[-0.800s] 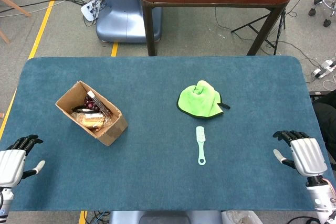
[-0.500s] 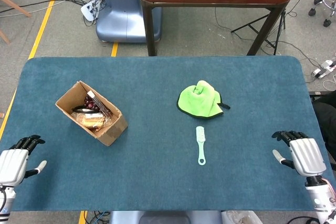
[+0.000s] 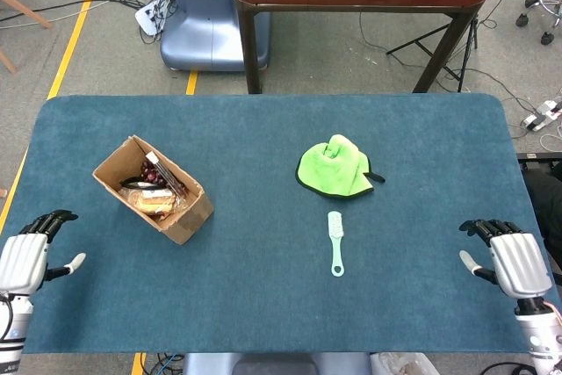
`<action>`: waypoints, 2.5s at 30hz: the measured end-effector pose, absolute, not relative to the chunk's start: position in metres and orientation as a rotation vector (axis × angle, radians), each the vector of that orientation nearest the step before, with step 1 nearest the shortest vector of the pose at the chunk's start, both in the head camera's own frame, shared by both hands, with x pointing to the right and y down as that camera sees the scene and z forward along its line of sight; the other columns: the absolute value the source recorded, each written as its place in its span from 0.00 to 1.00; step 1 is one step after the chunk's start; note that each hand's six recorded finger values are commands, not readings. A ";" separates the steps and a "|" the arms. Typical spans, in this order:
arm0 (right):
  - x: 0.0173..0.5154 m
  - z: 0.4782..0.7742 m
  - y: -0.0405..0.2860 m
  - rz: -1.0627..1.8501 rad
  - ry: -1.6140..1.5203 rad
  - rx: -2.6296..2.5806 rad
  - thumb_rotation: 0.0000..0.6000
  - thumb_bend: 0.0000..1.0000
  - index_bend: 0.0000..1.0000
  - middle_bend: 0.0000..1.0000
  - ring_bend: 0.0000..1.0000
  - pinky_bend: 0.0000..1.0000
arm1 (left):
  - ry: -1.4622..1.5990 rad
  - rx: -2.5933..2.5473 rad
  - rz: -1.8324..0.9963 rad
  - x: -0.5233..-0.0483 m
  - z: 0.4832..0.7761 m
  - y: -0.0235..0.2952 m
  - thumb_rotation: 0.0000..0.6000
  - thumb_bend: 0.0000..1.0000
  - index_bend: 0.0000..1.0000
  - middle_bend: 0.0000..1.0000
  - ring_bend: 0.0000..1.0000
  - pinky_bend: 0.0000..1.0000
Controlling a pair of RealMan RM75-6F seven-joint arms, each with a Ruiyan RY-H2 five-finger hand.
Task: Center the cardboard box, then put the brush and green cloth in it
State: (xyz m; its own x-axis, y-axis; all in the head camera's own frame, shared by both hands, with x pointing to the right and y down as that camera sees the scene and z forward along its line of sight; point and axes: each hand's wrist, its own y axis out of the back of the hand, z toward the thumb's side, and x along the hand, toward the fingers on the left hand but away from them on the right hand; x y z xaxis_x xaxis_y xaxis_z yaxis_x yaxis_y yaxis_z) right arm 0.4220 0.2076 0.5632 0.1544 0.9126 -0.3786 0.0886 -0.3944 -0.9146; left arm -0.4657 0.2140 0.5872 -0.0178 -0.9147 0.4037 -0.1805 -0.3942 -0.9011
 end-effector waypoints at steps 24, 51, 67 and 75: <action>0.422 0.557 0.213 1.322 -0.987 -1.632 1.00 0.24 0.42 0.48 0.43 0.48 | 1.403 -1.704 -1.720 -0.490 0.627 0.192 1.00 0.00 0.25 0.27 0.28 0.48; 0.421 0.559 0.213 1.322 -0.978 -1.635 1.00 0.24 0.42 0.48 0.43 0.48 | 1.377 -1.862 -1.612 -0.461 0.644 0.142 1.00 0.06 0.25 0.27 0.24 0.44; 0.420 0.560 0.214 1.323 -0.970 -1.641 1.00 0.24 0.42 0.48 0.43 0.48 | 1.359 -1.909 -1.572 -0.445 0.654 0.123 1.00 0.07 0.23 0.27 0.21 0.39; 0.419 0.561 0.213 1.323 -0.966 -1.645 1.00 0.24 0.42 0.48 0.43 0.48 | 1.369 -1.918 -1.596 -0.445 0.660 0.117 1.00 0.07 0.21 0.26 0.19 0.38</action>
